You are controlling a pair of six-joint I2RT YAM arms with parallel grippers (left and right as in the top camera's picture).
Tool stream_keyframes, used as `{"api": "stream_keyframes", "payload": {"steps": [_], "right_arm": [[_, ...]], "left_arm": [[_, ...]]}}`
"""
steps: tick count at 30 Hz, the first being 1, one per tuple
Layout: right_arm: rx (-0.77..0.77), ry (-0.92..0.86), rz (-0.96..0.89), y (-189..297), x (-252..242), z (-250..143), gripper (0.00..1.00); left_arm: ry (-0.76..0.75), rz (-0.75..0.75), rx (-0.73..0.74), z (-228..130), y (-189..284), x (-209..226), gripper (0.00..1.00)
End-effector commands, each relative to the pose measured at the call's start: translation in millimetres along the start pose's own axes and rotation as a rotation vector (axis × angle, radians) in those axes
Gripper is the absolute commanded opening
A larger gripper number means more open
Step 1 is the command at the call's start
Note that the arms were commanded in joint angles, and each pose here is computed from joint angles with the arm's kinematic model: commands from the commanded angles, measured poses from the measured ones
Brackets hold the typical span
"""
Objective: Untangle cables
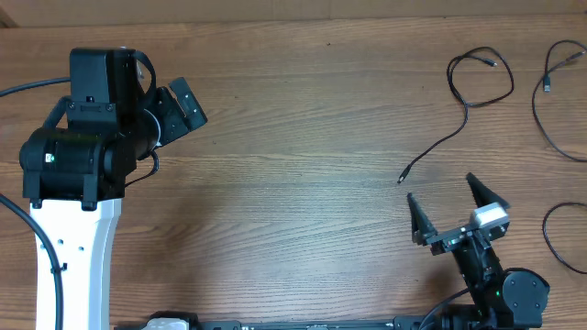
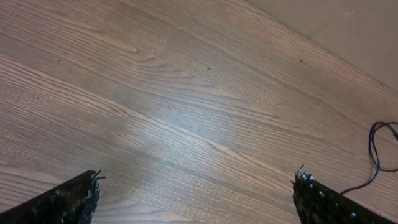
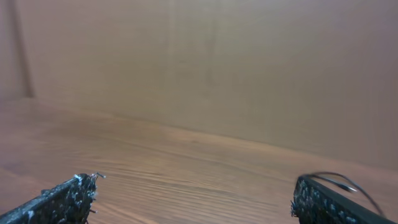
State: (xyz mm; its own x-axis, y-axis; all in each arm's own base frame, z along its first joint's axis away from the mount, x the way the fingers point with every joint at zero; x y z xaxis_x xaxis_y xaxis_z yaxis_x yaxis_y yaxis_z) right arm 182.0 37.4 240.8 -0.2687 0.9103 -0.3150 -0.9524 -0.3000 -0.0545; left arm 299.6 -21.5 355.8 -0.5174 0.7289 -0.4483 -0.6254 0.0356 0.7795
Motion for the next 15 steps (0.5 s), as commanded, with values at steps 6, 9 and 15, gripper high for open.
{"api": "stream_keyframes", "payload": {"steps": [6,9,15], "right_arm": [[0.037,0.023,-0.189,-1,-29,-37,1.00],[0.049,0.014,-0.203,-3,-30,-49,1.00],[0.134,-0.085,-0.265,-2,-33,-81,1.00]], "left_arm": [[0.014,0.006,-0.010,2,0,-1,1.00],[0.014,0.006,-0.010,2,0,-1,0.99],[0.014,0.006,-0.010,2,0,-1,1.00]]}}
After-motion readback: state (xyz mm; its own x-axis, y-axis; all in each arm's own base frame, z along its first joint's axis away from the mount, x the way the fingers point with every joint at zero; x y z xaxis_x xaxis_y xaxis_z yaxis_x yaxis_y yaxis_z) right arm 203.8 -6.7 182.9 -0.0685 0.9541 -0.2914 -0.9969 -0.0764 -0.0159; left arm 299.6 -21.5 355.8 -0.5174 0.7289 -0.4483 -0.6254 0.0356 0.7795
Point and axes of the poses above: each gripper's point midway between its finger pads, its own y axis back along the fingers, its own x axis along the line the jaws close on, z = x × y, the point moved 4 cm from there along y, back along the fingers, and after that the axes turned 15 degrees about y, right-handed, at the moved point
